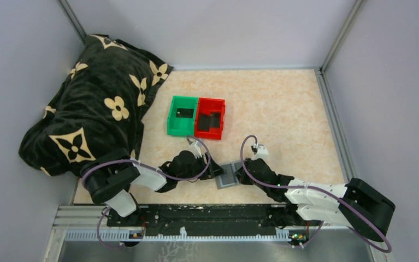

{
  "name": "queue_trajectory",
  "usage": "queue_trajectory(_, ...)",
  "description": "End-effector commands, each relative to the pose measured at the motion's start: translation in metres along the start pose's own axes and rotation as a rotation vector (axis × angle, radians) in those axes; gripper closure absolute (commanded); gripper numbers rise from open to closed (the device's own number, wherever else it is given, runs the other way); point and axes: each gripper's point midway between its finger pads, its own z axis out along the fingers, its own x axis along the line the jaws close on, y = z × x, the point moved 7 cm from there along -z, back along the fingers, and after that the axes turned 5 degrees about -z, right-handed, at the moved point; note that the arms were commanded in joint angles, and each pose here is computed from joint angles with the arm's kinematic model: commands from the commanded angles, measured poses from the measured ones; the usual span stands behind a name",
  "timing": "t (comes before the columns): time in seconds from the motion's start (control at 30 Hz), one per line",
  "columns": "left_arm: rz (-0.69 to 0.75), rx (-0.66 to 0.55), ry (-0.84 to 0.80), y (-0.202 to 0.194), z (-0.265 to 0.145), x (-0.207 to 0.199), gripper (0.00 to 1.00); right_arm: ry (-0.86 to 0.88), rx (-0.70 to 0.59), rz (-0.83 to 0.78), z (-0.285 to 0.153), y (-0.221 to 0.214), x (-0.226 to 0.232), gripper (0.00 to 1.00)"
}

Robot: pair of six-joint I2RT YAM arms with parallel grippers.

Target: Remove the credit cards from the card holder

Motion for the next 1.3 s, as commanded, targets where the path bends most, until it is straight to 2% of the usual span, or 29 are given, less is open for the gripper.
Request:
queue_trajectory(0.0, -0.013, 0.007, -0.031, 0.000, 0.003, -0.004, 0.40, 0.025, -0.029, -0.005, -0.001, 0.007, 0.009, 1.00)
queue_trajectory(0.4, -0.086, 0.027, -0.139, 0.000, 0.020, -0.019, 0.40, 0.026, -0.027, -0.006, -0.001, 0.008, 0.009, 1.00)
queue_trajectory(0.63, -0.079, -0.002, -0.167, 0.006, 0.019, -0.026, 0.40, 0.024, -0.022, -0.006, -0.001, 0.006, 0.008, 1.00)
queue_trajectory(1.27, -0.087, 0.038, -0.277, 0.010, 0.019, -0.054, 0.40, 0.030, -0.024, 0.001, 0.000, 0.005, 0.008, 1.00)
